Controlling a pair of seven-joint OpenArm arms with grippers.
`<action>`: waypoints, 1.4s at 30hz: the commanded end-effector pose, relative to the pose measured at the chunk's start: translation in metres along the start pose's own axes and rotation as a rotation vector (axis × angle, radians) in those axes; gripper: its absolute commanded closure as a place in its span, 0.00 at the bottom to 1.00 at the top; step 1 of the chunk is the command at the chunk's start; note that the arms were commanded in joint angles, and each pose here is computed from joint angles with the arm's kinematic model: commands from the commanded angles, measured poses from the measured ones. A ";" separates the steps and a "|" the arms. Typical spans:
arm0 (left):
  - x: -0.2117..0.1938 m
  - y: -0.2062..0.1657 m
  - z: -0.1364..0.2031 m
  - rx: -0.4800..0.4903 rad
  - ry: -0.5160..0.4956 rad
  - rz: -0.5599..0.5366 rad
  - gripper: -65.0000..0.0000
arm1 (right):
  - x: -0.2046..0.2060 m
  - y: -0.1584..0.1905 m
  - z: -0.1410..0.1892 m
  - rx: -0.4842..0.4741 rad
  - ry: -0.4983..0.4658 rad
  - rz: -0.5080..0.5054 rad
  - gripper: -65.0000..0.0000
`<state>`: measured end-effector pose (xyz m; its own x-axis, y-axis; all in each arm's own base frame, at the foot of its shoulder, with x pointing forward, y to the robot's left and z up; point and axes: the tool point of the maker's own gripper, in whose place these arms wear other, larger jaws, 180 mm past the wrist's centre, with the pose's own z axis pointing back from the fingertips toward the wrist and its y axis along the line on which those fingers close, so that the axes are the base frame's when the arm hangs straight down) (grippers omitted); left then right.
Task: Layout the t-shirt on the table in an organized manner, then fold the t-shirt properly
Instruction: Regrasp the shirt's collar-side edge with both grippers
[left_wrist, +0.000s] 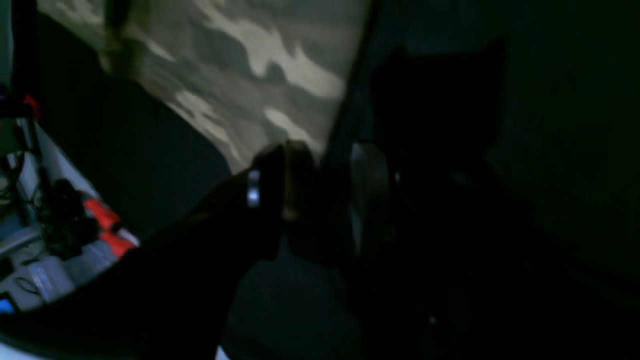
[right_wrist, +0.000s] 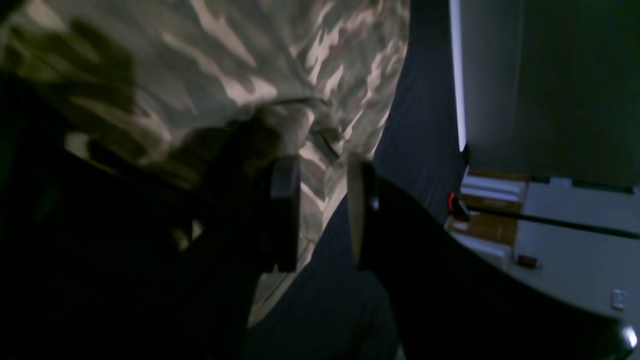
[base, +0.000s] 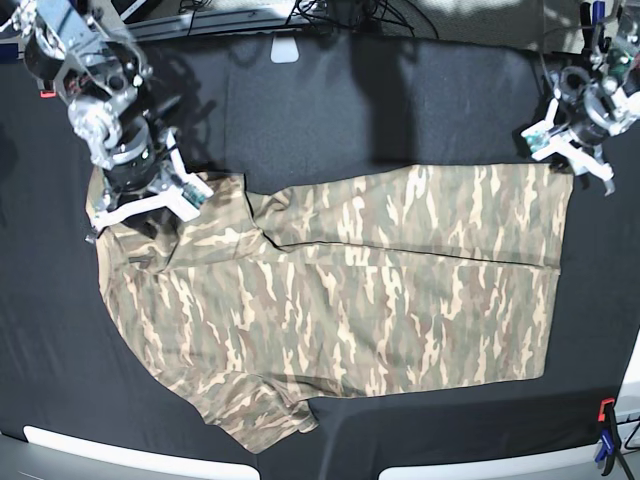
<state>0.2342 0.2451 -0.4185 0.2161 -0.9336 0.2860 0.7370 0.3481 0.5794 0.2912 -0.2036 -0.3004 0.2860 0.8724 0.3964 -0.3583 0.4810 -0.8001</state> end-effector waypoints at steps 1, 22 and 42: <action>-0.006 0.009 0.000 0.024 0.016 -0.016 0.69 | 0.005 -0.014 0.003 -0.045 -0.021 0.006 0.76; -0.028 -0.023 -0.020 -0.030 0.064 0.014 1.00 | -0.025 0.022 0.019 0.035 0.092 0.026 0.71; -0.005 -0.035 -0.028 -0.032 0.025 0.073 1.00 | -0.104 0.037 -0.024 0.064 0.276 0.175 0.54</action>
<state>0.2334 0.2373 -0.4564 0.2838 -0.9067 0.3120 0.7047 0.4179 0.5734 0.2654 -0.2744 -0.3890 0.4462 0.8876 0.1142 -0.4884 0.3485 -0.8000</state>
